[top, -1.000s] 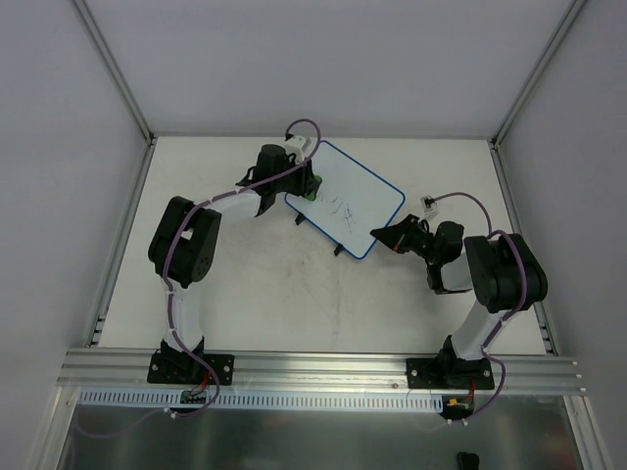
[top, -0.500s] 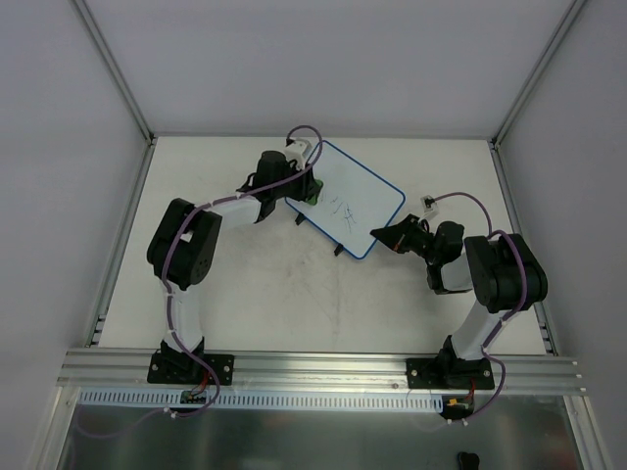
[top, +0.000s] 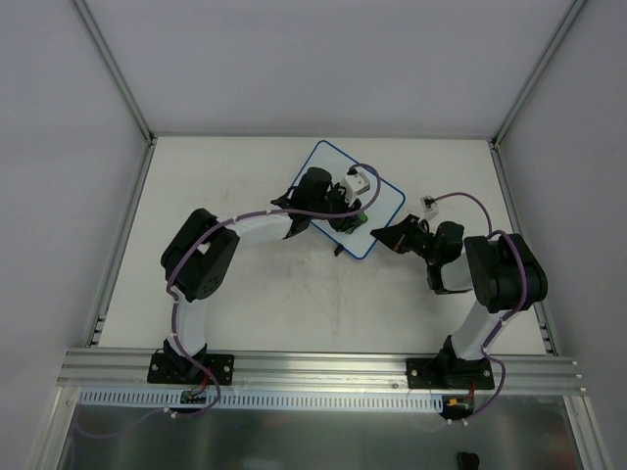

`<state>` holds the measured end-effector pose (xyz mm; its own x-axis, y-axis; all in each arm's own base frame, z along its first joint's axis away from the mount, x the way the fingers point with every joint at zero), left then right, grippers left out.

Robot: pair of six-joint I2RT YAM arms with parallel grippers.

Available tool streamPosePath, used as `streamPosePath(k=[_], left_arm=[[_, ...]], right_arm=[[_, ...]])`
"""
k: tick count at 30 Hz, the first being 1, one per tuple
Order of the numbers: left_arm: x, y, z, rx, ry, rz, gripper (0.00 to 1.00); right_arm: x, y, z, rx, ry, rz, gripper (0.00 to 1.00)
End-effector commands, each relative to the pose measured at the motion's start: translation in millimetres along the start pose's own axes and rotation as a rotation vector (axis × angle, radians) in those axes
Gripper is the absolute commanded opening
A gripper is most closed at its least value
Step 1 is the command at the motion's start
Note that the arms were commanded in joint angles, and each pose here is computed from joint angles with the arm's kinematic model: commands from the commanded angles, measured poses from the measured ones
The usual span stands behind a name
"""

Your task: Erase the whiteboard

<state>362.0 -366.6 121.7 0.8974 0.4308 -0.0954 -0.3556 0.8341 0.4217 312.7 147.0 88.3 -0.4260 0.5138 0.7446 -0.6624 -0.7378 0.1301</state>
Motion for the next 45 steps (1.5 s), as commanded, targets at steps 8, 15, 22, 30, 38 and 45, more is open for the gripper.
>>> streamPosePath(k=[8, 15, 22, 30, 38, 45], left_arm=[[99.7, 26.1, -19.7, 0.006, 0.417, 0.234, 0.0], [131.4, 50.8, -32.3, -0.046, 0.517, 0.367, 0.0], [117.2, 50.0, -34.1, -0.047, 0.506, 0.302, 0.0], [75.8, 35.9, -22.5, 0.017, 0.406, 0.282, 0.0], [20.0, 6.8, -39.2, 0.186, 0.128, 0.221, 0.0], [-3.2, 0.5, -53.2, 0.23, 0.119, 0.147, 0.0]], right_arm=[[30.8, -0.3, 33.2, -0.142, 0.204, 0.134, 0.0], [30.7, -0.1, 33.2, -0.144, 0.209, 0.133, 0.0], [30.6, 0.2, 33.4, -0.144, 0.206, 0.133, 0.0], [30.2, 0.9, 33.0, -0.144, 0.205, 0.131, 0.0], [30.5, 1.0, 32.7, -0.141, 0.203, 0.133, 0.0], [29.9, 0.9, 33.4, -0.143, 0.202, 0.131, 0.0]])
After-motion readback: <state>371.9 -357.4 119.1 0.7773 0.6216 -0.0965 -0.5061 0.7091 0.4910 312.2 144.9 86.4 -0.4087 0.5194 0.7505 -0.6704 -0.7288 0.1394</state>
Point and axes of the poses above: each gripper's point midway between its finger pads, its own y axis back along the fingers, its own x axis along the line the jaws close on, z = x × y, the point moved 4 cm from there along y, back along the fingers, and after that the axes turned 2 degrees about y, right-handed, at the moved point
